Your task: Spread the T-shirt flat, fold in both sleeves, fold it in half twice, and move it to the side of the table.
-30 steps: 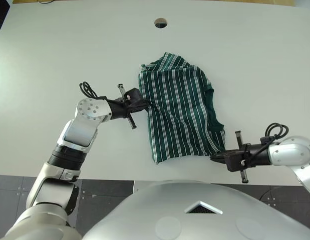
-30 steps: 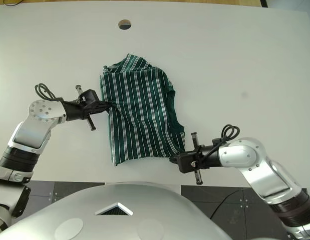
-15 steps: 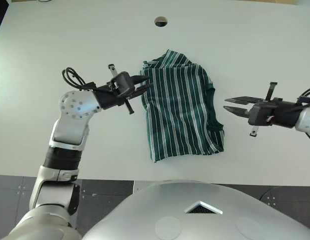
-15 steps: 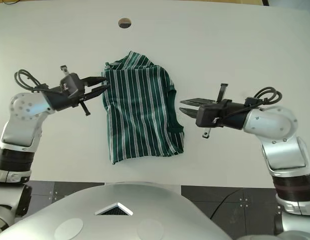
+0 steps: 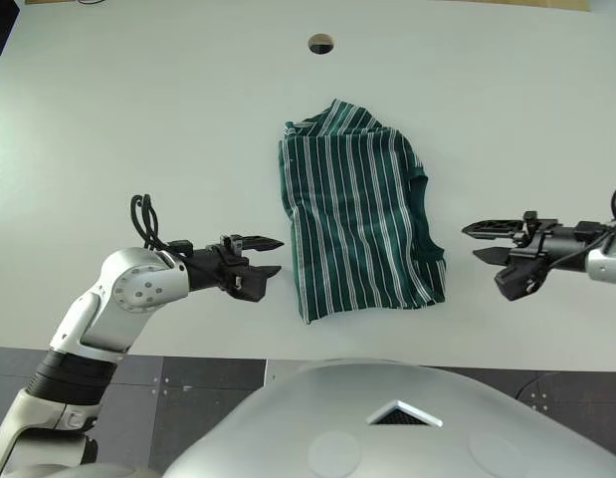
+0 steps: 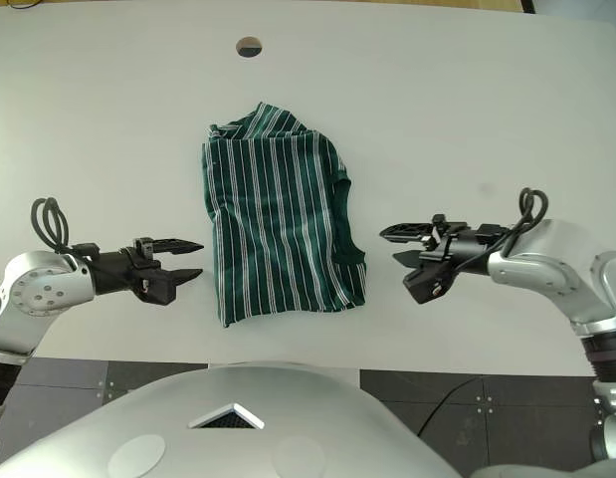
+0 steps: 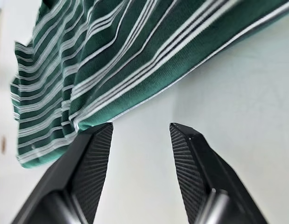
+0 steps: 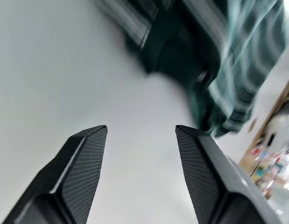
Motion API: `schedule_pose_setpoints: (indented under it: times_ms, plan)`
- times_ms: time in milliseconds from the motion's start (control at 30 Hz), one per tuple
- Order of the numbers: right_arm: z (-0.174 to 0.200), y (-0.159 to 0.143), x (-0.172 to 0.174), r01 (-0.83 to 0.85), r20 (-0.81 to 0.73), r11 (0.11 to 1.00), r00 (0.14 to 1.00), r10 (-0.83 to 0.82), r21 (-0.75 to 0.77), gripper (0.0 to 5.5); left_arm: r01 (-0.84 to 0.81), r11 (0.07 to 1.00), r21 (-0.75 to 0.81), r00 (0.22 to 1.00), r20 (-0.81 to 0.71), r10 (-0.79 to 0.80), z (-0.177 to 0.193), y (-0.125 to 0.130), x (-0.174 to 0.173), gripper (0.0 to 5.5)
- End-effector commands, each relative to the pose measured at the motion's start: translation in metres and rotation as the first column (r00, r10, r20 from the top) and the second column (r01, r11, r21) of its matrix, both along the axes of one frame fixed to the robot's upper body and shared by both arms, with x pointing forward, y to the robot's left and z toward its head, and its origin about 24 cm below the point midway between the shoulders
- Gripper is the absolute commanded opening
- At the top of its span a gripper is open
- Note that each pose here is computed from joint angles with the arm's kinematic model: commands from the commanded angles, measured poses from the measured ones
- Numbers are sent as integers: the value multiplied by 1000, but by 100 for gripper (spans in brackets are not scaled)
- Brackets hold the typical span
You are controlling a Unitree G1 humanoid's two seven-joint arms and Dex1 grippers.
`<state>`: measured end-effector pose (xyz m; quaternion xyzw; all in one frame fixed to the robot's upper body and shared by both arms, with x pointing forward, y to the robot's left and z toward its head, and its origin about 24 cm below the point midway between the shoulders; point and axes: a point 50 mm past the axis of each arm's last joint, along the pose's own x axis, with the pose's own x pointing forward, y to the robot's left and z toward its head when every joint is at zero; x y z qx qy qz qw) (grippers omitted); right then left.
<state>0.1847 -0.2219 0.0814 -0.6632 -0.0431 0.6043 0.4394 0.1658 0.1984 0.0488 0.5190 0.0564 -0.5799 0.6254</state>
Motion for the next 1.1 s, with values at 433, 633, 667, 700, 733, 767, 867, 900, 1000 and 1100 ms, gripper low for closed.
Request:
schedule_pose_setpoints:
  times_ms: [433,633,667,700,733,767,867,900,1000,1100]
  plan:
    - [-20,49,-25,-246,-17,967,969,248,73,271,106,994,-22,993,-56,-107,-20,-20,-19,226]
    - [-6,58,-17,-227,32,962,974,224,149,271,144,989,-25,987,-61,-146,-21,-26,-18,226]
    - [2,57,-12,-220,63,963,975,213,153,271,143,989,-24,988,-60,-144,-21,-25,-18,226]
    - [8,56,-7,-206,83,966,977,195,158,271,140,990,-26,988,-62,-142,-21,-25,-18,226]
    - [13,54,-3,-188,90,968,980,175,168,271,139,990,-29,988,-64,-140,-21,-25,-18,226]
    - [17,52,0,-170,96,970,983,155,171,271,139,990,-31,988,-68,-141,-22,-26,-19,226]
    - [19,40,4,-120,97,982,990,107,146,271,145,989,-24,986,-79,-147,-24,-25,-19,226]
    - [18,35,6,-107,97,987,991,96,122,271,147,989,-18,986,-83,-148,-24,-24,-19,226]
    - [9,22,10,-64,75,996,995,59,67,274,147,989,-13,985,-95,-147,-25,-22,-20,202]
    - [-6,10,8,-35,32,999,999,34,20,274,154,988,-13,983,-103,-155,-26,-22,-20,139]
